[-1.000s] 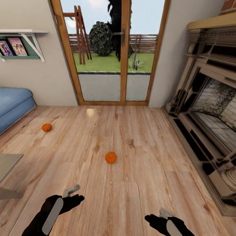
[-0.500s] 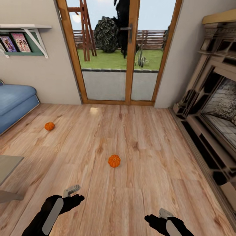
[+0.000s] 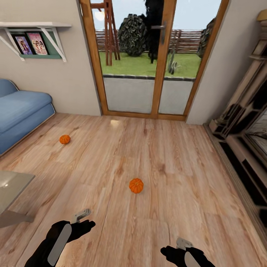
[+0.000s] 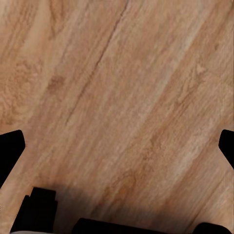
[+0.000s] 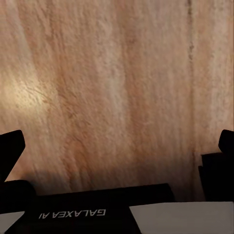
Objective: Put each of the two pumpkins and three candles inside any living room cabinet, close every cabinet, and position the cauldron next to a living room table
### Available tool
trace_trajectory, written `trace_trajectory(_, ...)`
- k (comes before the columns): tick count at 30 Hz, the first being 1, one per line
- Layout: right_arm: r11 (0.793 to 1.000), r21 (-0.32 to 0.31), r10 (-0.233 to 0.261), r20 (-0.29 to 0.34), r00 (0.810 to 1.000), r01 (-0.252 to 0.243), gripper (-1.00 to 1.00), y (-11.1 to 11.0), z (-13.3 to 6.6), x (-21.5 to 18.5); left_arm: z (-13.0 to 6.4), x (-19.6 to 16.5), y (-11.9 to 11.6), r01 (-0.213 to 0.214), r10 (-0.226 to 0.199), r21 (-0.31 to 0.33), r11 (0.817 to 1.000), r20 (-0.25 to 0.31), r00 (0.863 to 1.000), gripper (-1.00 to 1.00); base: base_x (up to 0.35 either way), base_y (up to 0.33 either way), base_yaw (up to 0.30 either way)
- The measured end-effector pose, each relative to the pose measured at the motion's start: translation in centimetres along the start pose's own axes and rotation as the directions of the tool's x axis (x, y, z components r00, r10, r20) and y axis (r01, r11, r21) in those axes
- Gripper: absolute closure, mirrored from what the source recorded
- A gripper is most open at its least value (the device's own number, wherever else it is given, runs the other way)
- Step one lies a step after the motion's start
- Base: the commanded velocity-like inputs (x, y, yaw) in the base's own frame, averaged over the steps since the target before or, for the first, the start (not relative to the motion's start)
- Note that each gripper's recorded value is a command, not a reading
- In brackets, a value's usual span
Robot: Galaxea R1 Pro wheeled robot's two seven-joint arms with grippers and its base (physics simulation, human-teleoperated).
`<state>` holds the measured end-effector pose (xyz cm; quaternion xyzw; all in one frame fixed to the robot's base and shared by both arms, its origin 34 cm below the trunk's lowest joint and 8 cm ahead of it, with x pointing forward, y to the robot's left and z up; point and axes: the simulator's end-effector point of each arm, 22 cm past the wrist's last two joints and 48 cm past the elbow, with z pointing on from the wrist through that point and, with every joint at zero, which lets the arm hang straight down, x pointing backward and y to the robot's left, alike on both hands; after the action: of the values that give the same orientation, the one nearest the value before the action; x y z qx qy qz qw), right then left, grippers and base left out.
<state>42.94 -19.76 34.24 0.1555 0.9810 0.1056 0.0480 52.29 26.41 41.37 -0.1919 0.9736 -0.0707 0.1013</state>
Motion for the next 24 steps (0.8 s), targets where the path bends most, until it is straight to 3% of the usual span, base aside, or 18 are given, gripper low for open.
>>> trace_trajectory(14,1.0,0.003,0.001,-0.014,1.0,-0.001,-1.0,-0.22,0.39,0.57,0.5,0.52,0.28,0.002,-0.002,-0.006,1.0,-0.015,1.0,-1.0,0.139,0.0,0.207)
trace_trajectory(24,1.0,0.001,0.001,-0.016,1.0,-0.001,-1.0,-0.21,0.44,0.67,0.59,0.65,0.16,-0.002,0.002,-0.006,1.0,-0.016,1.0,-1.0,0.255,-0.053,0.028)
